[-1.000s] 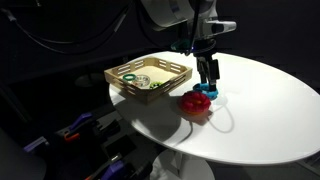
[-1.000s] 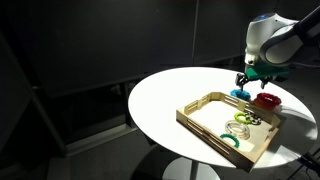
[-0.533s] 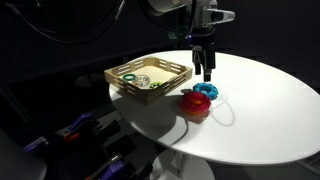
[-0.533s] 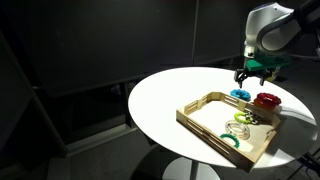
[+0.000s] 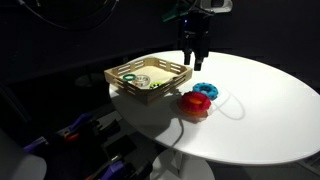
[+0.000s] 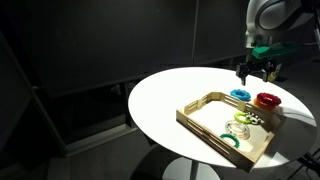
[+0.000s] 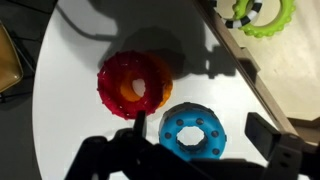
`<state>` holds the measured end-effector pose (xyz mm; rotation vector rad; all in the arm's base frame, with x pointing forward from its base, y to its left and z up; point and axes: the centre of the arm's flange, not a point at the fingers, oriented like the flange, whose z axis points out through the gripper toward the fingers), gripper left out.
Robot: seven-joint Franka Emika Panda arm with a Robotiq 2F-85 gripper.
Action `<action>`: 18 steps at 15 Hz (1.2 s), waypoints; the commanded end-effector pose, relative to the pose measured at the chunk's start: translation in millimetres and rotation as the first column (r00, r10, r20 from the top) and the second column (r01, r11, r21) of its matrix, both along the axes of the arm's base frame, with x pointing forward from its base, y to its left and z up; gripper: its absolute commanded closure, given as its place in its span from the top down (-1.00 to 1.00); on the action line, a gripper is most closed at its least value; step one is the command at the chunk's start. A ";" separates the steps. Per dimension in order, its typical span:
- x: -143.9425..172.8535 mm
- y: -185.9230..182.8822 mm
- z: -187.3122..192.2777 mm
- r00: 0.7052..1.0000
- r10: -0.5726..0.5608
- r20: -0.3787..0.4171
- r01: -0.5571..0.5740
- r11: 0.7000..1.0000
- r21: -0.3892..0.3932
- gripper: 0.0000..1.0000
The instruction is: Remove the blue ring from the crate and put it on the table
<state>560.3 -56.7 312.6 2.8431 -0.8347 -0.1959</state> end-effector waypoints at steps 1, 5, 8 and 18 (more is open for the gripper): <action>-0.7 3.8 30.8 0.998 0.050 -0.028 -0.048 0.995 0.092 1.00; -6.0 14.9 64.8 0.996 0.089 -0.004 -0.087 0.983 0.160 1.00; -9.4 21.3 94.2 0.993 0.114 0.024 -0.117 0.978 0.174 1.00; -28.0 26.4 194.8 0.949 0.297 0.102 -0.313 0.920 0.235 1.00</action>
